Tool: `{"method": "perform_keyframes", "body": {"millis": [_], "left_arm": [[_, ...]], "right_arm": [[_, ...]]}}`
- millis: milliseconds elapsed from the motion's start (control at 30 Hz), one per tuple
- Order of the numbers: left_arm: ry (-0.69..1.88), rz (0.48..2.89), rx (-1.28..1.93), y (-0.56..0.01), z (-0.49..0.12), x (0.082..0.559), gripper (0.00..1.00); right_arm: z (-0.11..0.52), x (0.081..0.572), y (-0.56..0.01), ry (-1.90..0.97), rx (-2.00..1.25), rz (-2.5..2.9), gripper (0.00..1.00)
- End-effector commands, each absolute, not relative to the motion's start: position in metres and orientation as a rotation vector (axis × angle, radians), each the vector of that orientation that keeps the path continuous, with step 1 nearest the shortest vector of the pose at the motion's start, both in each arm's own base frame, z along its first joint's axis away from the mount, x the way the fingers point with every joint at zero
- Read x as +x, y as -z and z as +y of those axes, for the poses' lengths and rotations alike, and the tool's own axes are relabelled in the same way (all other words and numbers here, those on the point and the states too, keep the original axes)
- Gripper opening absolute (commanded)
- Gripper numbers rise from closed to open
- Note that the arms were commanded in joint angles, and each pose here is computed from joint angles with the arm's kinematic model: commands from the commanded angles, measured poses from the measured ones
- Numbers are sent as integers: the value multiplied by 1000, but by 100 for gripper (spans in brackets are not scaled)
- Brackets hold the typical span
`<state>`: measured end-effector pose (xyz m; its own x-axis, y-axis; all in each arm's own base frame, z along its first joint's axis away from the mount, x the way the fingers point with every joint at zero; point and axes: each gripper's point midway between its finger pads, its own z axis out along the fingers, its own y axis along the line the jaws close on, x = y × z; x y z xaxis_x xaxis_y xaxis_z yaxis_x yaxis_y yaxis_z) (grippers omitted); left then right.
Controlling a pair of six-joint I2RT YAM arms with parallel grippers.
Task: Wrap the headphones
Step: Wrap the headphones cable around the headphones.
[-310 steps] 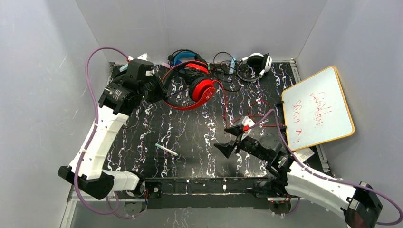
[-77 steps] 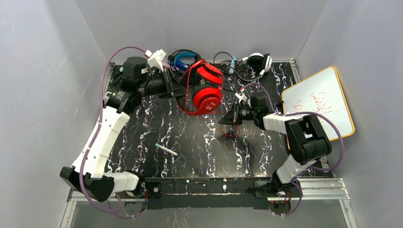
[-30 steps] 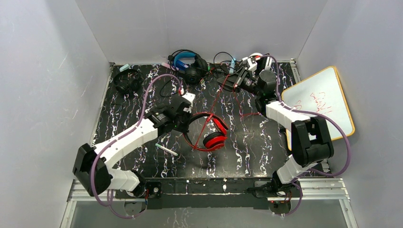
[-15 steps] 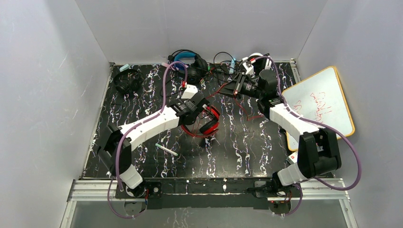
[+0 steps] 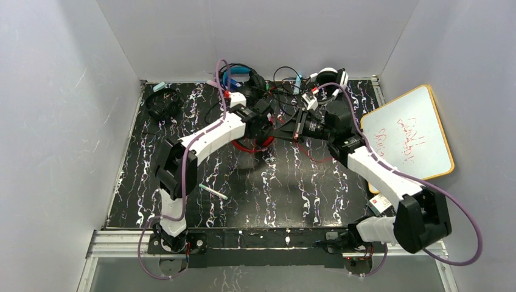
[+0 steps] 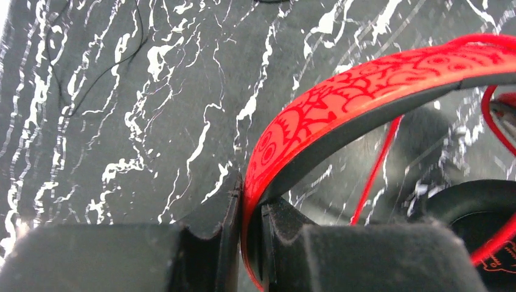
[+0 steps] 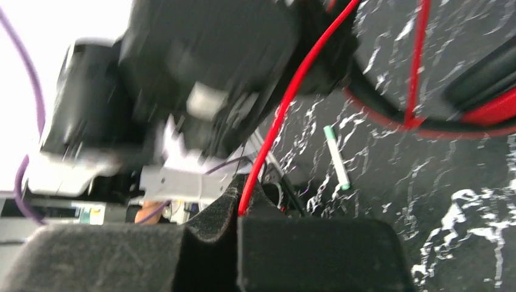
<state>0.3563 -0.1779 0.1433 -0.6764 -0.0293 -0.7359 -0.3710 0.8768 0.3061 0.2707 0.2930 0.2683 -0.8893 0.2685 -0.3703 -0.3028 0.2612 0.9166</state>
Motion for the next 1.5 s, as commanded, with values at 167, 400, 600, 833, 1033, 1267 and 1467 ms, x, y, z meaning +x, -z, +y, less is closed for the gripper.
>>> {"method": "perform_keyframes", "body": {"millis": [167,400,600,833,1033,1267,1467], "left_arm": [[-250,2248,-622,-175,-168,412,0],[-6,2267,-701,-193,-184,419,0],[123,2222,-731,-217,-192,429,0],[220,2185,-727,-247,-192,438,0],[425,2187,-651,-279,-210,431,0],[717,2235,-431,-313,-241,391,0],[905,2229,-203,-340,-249,340,0]], "right_arm": [[292,225,-277,-1679,-167,2061,1],[307,204,-235,-1705,-194,2172,1],[315,188,-189,-1647,-224,2281,1],[310,178,-140,-1602,-213,2401,1],[307,171,-108,-1591,-218,2471,1],[306,195,-101,-1542,-189,2449,1],[297,225,-107,-1567,-127,2394,1]]}}
